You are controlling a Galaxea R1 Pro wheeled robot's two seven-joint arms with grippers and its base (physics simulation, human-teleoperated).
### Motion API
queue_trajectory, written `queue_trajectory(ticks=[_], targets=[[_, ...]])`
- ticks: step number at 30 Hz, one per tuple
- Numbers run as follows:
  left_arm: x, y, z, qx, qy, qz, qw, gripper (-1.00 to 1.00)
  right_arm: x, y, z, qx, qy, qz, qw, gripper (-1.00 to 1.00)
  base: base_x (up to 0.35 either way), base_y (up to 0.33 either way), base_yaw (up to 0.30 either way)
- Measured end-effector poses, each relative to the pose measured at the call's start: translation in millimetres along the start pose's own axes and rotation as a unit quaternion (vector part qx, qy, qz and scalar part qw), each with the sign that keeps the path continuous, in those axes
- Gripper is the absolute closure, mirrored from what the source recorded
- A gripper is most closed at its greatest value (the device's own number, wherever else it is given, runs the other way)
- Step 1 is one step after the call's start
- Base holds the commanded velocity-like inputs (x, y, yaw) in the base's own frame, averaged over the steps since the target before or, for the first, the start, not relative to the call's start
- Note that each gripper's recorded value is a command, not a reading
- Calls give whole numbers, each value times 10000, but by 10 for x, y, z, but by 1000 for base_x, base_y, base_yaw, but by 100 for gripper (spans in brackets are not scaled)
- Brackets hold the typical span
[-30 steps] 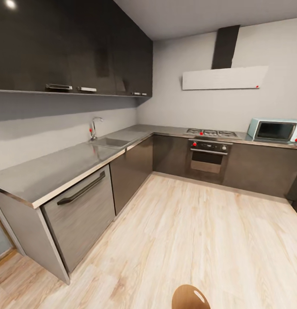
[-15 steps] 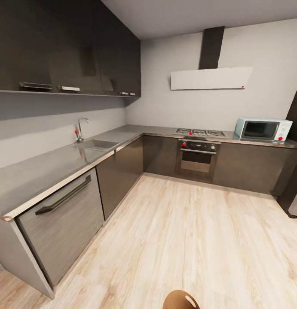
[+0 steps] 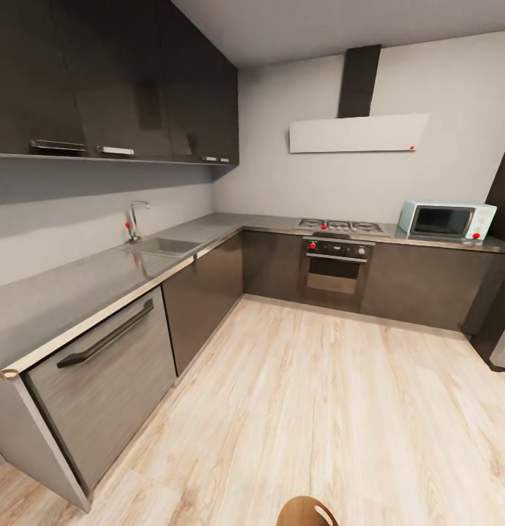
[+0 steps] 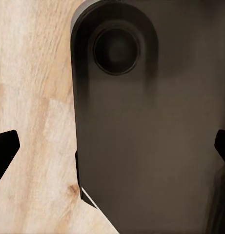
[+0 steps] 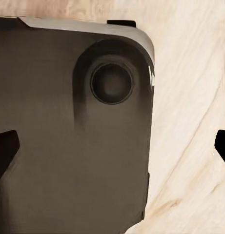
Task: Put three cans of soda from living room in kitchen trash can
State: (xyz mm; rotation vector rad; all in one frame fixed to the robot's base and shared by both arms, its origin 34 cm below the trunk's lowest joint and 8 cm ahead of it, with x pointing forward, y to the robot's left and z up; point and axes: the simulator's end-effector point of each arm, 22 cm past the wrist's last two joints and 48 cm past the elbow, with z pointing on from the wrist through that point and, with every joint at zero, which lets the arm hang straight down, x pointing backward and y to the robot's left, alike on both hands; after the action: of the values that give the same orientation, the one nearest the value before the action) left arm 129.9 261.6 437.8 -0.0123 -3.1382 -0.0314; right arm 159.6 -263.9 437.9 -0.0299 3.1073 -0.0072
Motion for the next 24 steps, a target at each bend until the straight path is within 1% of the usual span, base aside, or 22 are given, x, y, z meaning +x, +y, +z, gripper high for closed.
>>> queue_trajectory(ticks=[2,3,5,9,11,12,13,15,17,18,19,21,23,24], targets=[[-2,0,0,1,1,-2,10000,-100,-143,2,-2,0,-138,2,9999,-100,8,49,0],[-6,0,0,1,-2,-1,10000,-100,-265,9,-8,-3,-258,5,9997,-100,21,76,0],[-10,-4,0,4,-7,0,10000,-100,-406,32,-17,-18,-376,15,9993,-100,16,51,0],[-16,-9,0,7,-12,1,10000,-100,-617,75,-34,-45,-414,26,9991,-100,8,26,0],[-39,-5,1,4,-36,1,10000,-100,-944,94,-83,-59,-499,41,9987,-100,3,10,0],[-56,-3,1,3,-53,1,10000,-100,-1270,106,-167,-70,-605,57,9981,-100,2,6,0],[-62,-2,1,3,-59,1,10000,-100,-1496,116,-246,-81,-721,62,9973,-100,2,5,0],[-71,-6,1,5,-68,0,10000,-100,-1929,174,-453,-125,-905,70,9958,-100,1,4,0],[-105,-6,2,3,-91,0,10000,-100,-2341,276,-744,-201,-1055,86,9942,-100,1,2,0],[-151,-2,2,-1,-118,-3,9999,-100,-2602,386,-1026,-285,-1071,95,9938,-100,0,1,0],[-183,0,3,-3,-135,-5,9999,-100,-2895,464,-1386,-346,-1222,91,9919,-100,0,0,0],[-218,1,3,-2,-148,-9,9999,-100,-3079,515,-1680,-388,-1331,80,9903,-100,0,0,0],[-285,2,3,-2,-186,-13,9998,-100,-3194,550,-1886,-415,-1423,63,9889,-100,0,0,0],[-365,-2,2,1,-236,-15,9997,-100,-3267,570,-2018,-423,-1484,45,9880,-100,0,0,0]])
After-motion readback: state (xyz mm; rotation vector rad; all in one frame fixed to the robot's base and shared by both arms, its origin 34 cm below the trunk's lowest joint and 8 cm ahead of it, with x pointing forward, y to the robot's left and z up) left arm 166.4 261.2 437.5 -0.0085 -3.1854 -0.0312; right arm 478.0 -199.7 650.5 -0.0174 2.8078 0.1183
